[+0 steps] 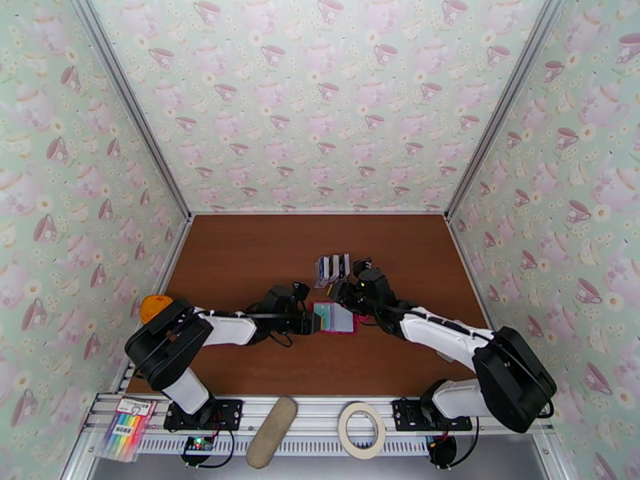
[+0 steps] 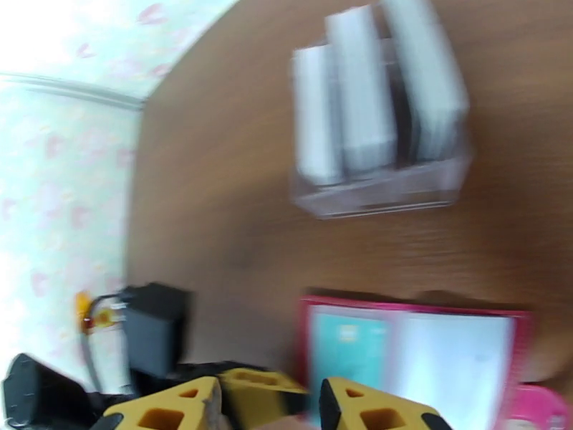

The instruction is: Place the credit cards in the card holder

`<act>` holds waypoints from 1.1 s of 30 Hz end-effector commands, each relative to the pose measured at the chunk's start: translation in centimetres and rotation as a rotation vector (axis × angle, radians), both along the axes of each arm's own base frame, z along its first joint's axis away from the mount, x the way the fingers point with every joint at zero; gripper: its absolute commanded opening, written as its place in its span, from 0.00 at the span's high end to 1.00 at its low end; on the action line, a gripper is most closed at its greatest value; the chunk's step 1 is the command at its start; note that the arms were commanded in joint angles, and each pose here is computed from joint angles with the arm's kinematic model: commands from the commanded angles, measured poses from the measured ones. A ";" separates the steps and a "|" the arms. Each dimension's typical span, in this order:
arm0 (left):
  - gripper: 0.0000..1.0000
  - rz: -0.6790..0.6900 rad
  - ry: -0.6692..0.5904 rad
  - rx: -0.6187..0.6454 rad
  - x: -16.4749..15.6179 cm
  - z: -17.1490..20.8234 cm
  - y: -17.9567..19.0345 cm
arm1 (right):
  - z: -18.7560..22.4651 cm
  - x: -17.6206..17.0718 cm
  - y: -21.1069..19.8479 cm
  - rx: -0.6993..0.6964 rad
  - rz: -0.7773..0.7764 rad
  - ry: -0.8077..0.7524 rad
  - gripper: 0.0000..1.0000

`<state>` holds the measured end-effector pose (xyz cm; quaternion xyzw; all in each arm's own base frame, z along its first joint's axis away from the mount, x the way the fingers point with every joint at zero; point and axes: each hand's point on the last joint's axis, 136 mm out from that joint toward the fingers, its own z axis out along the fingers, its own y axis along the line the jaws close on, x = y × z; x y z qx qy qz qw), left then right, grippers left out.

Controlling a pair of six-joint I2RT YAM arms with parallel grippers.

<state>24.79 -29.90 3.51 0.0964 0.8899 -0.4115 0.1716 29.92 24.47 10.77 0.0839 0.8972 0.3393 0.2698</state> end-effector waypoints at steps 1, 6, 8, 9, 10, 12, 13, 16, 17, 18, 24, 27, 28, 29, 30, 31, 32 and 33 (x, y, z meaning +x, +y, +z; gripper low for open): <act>0.45 0.051 0.144 0.196 -1.9 -5.9 3.7 | -2.4 -0.2 -2.4 -0.210 -0.007 0.035 0.56; 0.45 0.054 0.150 0.200 -1.9 -6.1 3.8 | -3.7 0.5 -2.8 -0.287 -0.002 0.050 0.56; 0.45 0.056 0.150 0.199 -1.8 -6.1 3.8 | -4.0 0.8 -2.6 -0.304 0.002 0.057 0.55; 0.45 0.057 0.152 0.201 -1.8 -6.1 3.8 | -4.1 1.0 -2.7 -0.318 0.003 0.057 0.56; 0.45 0.057 0.150 0.201 -1.8 -6.1 3.8 | -4.3 1.1 -2.8 -0.335 -0.001 0.063 0.56; 0.45 0.057 0.152 0.201 -1.9 -6.1 3.9 | -4.6 1.4 -2.9 -0.354 0.000 0.067 0.55; 0.45 0.060 0.153 0.203 -1.8 -6.1 4.0 | -4.8 1.4 -2.8 -0.359 0.002 0.071 0.56; 0.45 0.059 0.154 0.204 -1.8 -6.1 4.0 | -5.1 1.6 -2.6 -0.366 0.010 0.076 0.55; 0.45 0.059 0.153 0.203 -1.8 -6.1 4.0 | -5.2 1.6 -2.6 -0.371 0.012 0.078 0.56; 0.45 0.058 0.155 0.202 -1.8 -6.1 4.0 | -5.3 1.7 -2.7 -0.378 0.010 0.080 0.55; 0.45 0.058 0.157 0.200 -1.7 -6.2 4.0 | -6.0 1.8 -2.4 -0.387 0.024 0.092 0.56; 0.45 0.061 0.159 0.200 -1.7 -6.3 4.0 | -6.3 1.9 -2.4 -0.392 0.026 0.097 0.56; 0.45 0.060 0.157 0.199 -1.7 -6.2 4.0 | -6.3 1.9 -2.3 -0.389 0.027 0.098 0.56; 0.45 0.060 0.159 0.201 -1.8 -6.3 4.0 | -6.5 1.9 -2.2 -0.388 0.030 0.101 0.56; 0.45 0.061 0.160 0.199 -1.7 -6.3 4.0 | -6.6 1.9 -2.1 -0.388 0.032 0.102 0.56; 0.45 0.063 0.159 0.199 -1.7 -6.3 4.0 | -6.7 1.9 -2.2 -0.390 0.031 0.104 0.56; 0.45 0.062 0.160 0.199 -1.7 -6.3 4.1 | -6.9 1.9 -2.2 -0.395 0.032 0.108 0.56; 0.45 0.063 0.160 0.198 -1.7 -6.3 4.1 | -7.1 1.9 -2.2 -0.398 0.032 0.112 0.56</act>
